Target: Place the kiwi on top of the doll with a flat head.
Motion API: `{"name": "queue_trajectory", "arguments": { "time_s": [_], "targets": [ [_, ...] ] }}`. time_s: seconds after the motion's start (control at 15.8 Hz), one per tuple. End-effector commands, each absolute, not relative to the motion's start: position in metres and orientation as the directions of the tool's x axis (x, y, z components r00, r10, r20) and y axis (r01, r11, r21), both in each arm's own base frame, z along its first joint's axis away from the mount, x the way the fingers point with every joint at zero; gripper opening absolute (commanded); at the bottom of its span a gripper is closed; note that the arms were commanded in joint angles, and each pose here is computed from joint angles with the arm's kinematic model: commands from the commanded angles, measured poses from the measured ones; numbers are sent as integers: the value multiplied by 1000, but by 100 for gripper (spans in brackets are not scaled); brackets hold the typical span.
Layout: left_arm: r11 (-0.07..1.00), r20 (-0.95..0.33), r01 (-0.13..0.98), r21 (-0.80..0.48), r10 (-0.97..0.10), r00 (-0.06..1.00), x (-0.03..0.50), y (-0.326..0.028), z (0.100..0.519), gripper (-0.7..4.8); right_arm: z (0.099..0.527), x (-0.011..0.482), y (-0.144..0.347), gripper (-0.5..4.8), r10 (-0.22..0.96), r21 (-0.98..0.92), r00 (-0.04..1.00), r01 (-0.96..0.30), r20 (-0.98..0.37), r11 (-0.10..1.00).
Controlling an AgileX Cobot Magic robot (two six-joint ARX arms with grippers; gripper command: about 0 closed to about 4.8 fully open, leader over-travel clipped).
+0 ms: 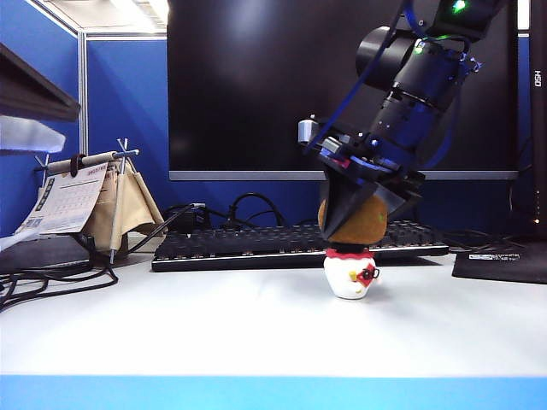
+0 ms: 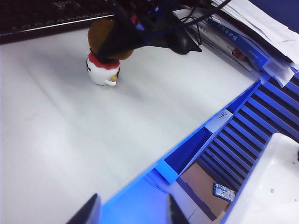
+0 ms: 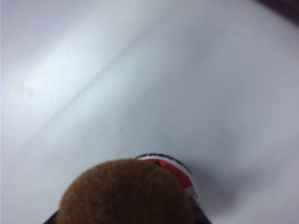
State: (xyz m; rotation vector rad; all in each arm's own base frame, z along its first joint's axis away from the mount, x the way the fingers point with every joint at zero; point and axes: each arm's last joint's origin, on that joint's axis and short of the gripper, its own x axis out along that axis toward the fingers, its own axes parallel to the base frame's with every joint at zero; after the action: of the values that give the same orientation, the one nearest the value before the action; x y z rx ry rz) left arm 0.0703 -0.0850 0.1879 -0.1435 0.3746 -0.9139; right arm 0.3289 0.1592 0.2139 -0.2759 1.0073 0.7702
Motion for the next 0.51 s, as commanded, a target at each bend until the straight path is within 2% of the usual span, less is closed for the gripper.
{"name": "queue_trajectory", "arguments": {
  "time_s": [0.06,0.25,0.38,0.51],
  "targets": [
    [603,-244,748,-277,-797,552,70,-85,190,185,209,328,162,264,455,144,283,-697,-844,702],
    [603,-244,749,-277,-798,552,70,-85,190,185,209,327,162,266,454,145,281,-697,-846,702],
    [602,-243,749,-276,-798,552,70,-85,190,185,209,327,162,339,454,147,280,-697,-846,702],
    [602,-243,749,-276,-798,552,70,-85,190,185,208,327,161,389,452,148,276,-696,-848,703]
  ]
}}
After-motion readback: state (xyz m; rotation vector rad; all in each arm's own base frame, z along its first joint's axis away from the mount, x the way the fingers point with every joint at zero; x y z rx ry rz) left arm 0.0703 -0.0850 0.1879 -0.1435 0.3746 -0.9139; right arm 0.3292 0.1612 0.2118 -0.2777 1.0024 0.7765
